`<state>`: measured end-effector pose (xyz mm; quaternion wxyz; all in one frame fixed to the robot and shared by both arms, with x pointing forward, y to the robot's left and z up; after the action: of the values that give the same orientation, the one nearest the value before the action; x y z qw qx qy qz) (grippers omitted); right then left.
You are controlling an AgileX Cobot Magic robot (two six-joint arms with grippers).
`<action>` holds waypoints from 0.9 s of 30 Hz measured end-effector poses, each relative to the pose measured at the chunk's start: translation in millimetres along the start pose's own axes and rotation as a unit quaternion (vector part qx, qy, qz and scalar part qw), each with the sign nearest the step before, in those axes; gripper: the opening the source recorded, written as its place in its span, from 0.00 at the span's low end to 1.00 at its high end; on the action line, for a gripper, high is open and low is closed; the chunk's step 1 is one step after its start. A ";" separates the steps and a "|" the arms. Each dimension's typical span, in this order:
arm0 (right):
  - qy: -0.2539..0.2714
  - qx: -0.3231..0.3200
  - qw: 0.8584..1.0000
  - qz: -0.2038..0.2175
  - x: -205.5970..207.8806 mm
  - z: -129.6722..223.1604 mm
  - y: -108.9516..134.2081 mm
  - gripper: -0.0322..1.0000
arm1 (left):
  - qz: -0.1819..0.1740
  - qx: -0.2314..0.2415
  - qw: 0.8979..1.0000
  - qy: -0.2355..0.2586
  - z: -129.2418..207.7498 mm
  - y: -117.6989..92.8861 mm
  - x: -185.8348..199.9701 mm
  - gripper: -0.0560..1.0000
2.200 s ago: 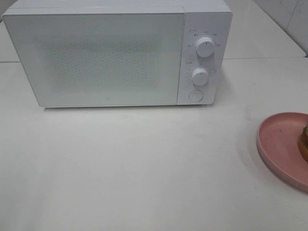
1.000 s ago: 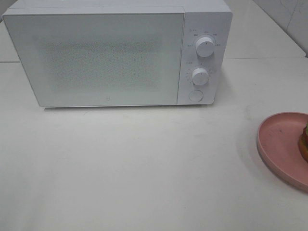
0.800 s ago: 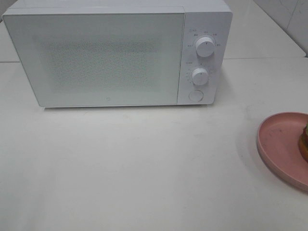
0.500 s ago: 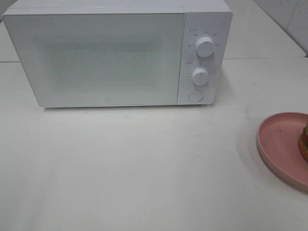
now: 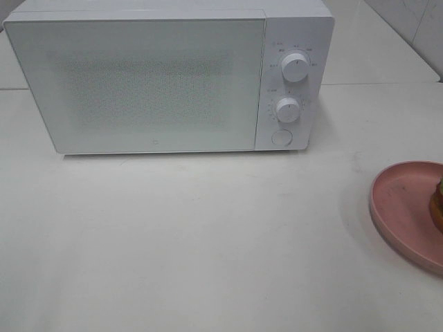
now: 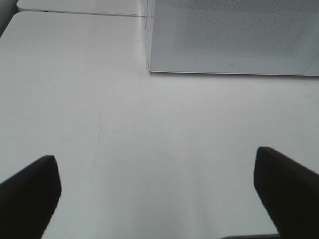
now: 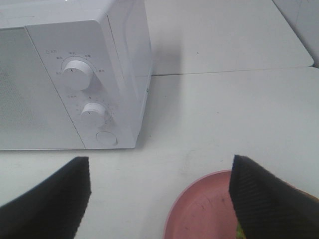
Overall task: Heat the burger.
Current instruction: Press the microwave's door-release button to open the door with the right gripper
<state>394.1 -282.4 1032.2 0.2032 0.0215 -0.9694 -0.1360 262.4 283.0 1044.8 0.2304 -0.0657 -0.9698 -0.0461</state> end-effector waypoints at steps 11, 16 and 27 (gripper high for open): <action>0.028 0.011 0.999 0.011 -41.1 4.9 -2.4 0.76 | 0.000 0.000 1.000 0.000 0.0 0.0 0.0 0.97; -0.005 0.011 1.000 0.001 -57.2 -1.5 -0.5 0.76 | 0.000 0.000 1.000 0.000 0.0 0.0 0.0 0.97; -0.090 0.039 0.994 -0.049 -94.0 -9.0 16.4 0.76 | 0.000 0.000 1.000 0.000 0.0 0.0 0.0 0.97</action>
<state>484.1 -259.8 1008.1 0.1068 0.0645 -0.9861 -0.1095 262.4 283.0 1044.8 0.2304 -0.0657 -0.9698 -0.0461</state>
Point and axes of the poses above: a point on each arm's last joint axis where the gripper is mounted, x pointing back along that axis away from the gripper, y along the wrist's bending axis when the last joint is at zero, z = x × y, the point moved 3 cm from there along -x, pointing out along that axis toward the gripper, and after that the axes turned 10 degrees about -x, right-handed, at the moved point
